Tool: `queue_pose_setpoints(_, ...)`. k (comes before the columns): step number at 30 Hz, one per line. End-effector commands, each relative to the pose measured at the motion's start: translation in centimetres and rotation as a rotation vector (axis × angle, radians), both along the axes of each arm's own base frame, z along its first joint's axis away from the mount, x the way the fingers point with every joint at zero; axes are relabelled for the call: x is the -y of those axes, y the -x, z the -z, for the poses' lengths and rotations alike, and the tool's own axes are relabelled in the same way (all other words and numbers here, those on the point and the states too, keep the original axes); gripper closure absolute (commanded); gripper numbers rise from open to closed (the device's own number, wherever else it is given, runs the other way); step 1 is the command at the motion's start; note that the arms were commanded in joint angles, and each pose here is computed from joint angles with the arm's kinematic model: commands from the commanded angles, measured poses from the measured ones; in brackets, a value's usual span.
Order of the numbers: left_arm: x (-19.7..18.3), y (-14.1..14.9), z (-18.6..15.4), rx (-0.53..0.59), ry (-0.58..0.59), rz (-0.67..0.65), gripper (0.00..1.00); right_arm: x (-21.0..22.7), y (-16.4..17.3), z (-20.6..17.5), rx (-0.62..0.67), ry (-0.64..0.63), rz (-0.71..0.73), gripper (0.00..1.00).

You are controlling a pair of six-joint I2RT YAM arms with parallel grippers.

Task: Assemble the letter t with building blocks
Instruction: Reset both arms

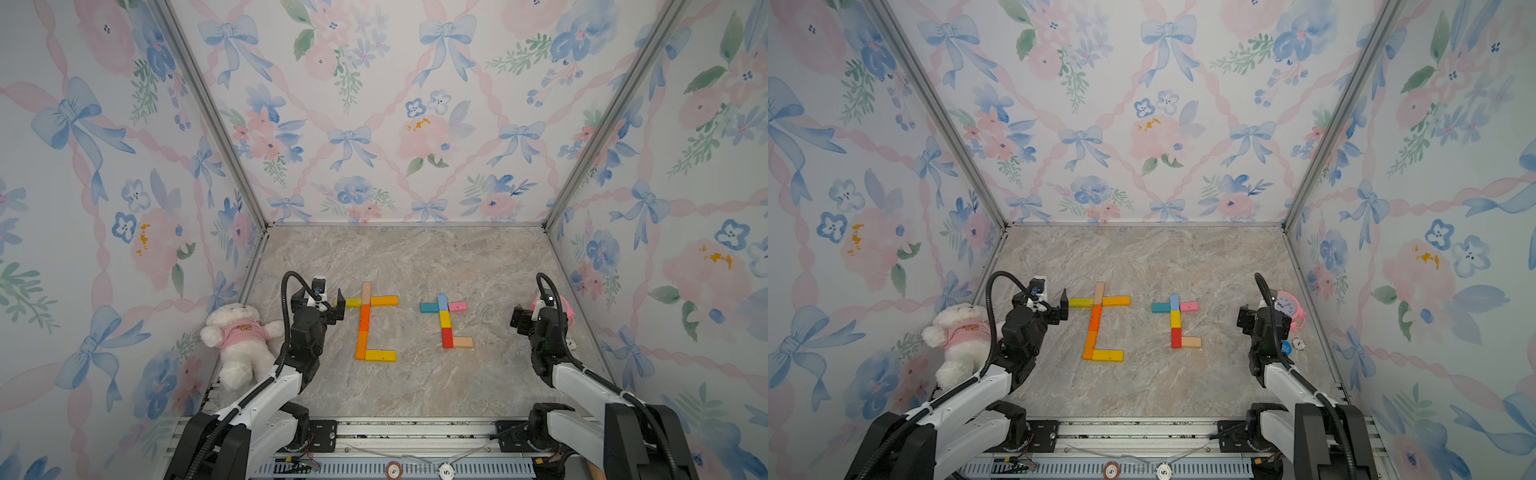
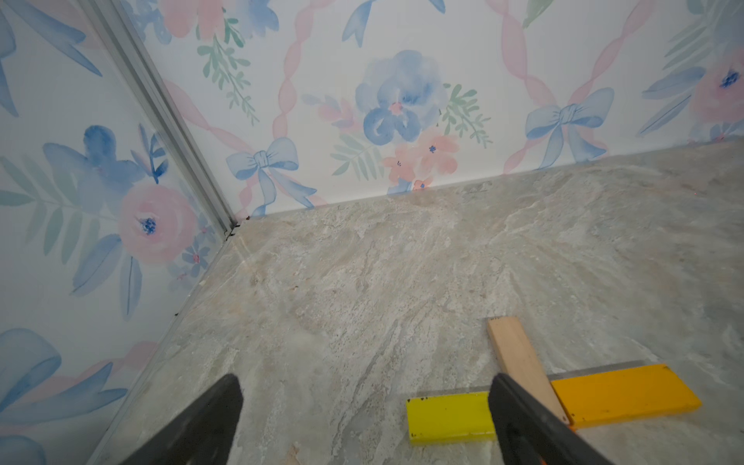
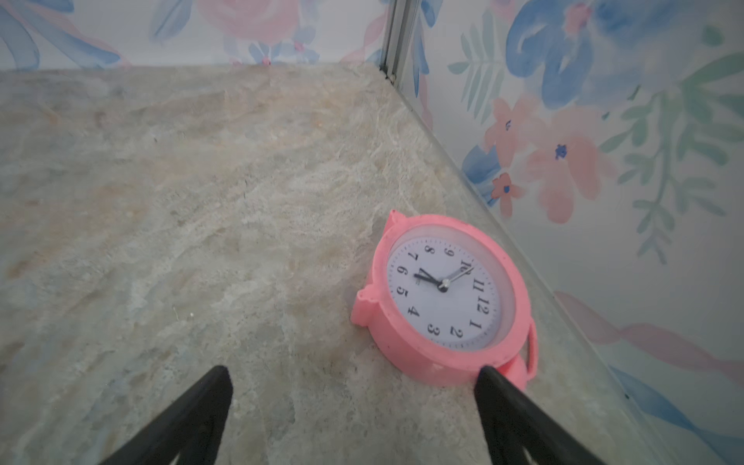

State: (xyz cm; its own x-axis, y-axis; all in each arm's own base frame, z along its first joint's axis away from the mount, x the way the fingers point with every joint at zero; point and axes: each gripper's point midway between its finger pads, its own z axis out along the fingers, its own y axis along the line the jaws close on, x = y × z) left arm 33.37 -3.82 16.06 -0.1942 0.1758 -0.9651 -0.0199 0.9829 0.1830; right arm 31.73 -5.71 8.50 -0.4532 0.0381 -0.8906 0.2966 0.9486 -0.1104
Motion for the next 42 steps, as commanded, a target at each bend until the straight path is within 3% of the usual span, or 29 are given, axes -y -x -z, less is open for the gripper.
queue_pose_setpoints(1, -0.4, -0.3, -0.5, 0.094, -0.002, 0.019, 0.02, -0.8, -3.1, -5.0, 0.242, -0.018, -0.021, 0.04)
queue_pose_setpoints(7, -1.2, -0.3, 2.8, 0.022, -0.017, 0.048, 0.02, -3.7, -4.6, -4.0, 0.276, -0.003, -0.114, 0.04)
queue_pose_setpoints(10, -1.2, -0.1, 2.7, 0.049, -0.031, 0.085, 0.02, -5.0, -5.6, -2.5, 0.252, 0.039, -0.148, 0.04)
queue_pose_setpoints(13, -2.6, -1.3, 3.3, 0.007, -0.017, 0.049, 0.02, -5.6, -6.3, -2.1, 0.217, 0.091, -0.142, 0.04)
queue_pose_setpoints(16, -2.2, -2.9, 4.0, -0.067, 0.035, 0.126, 0.02, -4.4, -6.4, -2.0, 0.206, 0.053, -0.099, 0.04)
queue_pose_setpoints(19, -0.5, -2.2, 3.1, 0.01, 0.093, 0.213, 0.02, -4.1, -6.2, -1.9, 0.206, 0.04, -0.092, 0.04)
queue_pose_setpoints(20, -0.5, -2.1, 2.7, 0.044, 0.091, 0.204, 0.02, -4.2, -6.1, -2.0, 0.214, 0.042, -0.094, 0.04)
queue_pose_setpoints(26, -2.1, -4.1, 5.7, -0.034, 0.135, 0.126, 0.02, -4.5, -7.0, -1.8, 0.175, 0.047, -0.108, 0.04)
queue_pose_setpoints(42, -2.7, -4.3, 5.8, -0.039, 0.16, 0.113, 0.02, -3.5, -7.4, -1.4, 0.147, 0.006, -0.084, 0.04)
